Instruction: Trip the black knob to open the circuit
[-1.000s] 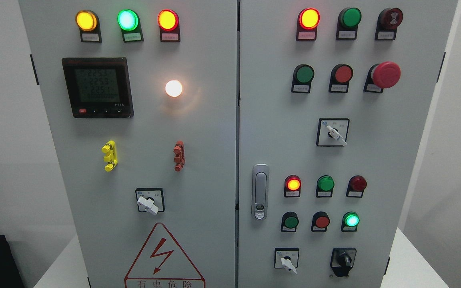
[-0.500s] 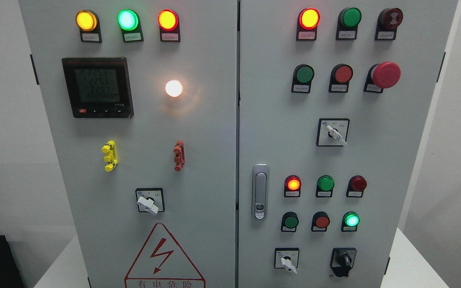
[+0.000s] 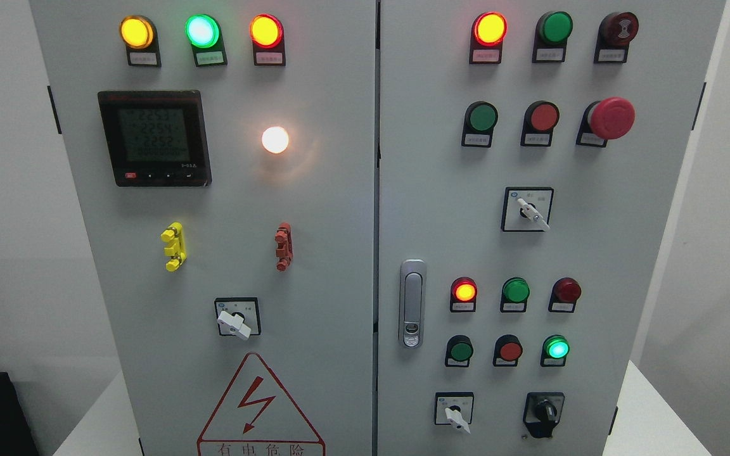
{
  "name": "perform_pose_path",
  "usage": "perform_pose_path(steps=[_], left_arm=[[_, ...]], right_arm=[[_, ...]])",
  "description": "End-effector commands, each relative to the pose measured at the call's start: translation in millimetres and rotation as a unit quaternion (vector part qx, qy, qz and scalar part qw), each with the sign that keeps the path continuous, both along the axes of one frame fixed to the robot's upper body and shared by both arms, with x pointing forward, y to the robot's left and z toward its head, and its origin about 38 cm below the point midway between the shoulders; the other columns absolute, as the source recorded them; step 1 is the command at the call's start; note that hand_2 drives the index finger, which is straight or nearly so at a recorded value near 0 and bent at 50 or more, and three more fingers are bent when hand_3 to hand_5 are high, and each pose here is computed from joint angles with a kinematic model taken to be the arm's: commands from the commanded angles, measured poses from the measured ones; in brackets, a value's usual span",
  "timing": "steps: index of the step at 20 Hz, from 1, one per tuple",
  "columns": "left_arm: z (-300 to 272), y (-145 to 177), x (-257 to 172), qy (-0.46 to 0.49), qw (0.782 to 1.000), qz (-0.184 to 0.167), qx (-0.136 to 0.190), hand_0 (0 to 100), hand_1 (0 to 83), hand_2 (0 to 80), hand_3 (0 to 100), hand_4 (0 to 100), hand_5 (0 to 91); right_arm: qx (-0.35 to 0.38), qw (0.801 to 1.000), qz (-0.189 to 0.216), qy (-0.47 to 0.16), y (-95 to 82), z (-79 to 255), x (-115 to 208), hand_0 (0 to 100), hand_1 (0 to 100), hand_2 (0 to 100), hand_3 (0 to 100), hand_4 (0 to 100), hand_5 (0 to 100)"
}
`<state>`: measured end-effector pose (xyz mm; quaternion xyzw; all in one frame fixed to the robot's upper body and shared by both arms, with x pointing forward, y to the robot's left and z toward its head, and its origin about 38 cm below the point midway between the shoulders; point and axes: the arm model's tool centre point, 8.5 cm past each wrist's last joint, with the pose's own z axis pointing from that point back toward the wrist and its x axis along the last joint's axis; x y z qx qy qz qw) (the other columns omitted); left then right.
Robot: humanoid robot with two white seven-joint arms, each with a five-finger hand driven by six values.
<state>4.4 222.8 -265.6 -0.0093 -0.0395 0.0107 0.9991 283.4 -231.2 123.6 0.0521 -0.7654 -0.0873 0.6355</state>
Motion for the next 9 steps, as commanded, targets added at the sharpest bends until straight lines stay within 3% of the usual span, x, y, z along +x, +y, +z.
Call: perform_pose_path(steps=[1,9], left_arm=[[0.0,-0.9,1.9,-0.002,1.0,0.002,-0.001,12,38.9,0.0,0,0,0.0],[0.0,-0.9,1.9,-0.002,1.0,0.002,-0.001,12,38.9,0.0,0,0,0.0]], right_arm=[[0.003,1.0,0.005,-0.023,2.0,12.1,-0.7,0,1,0,2,0,0],[0.003,1.0,0.006,-0.023,2.5,12.0,-0.8,0,1,0,2,0,0]])
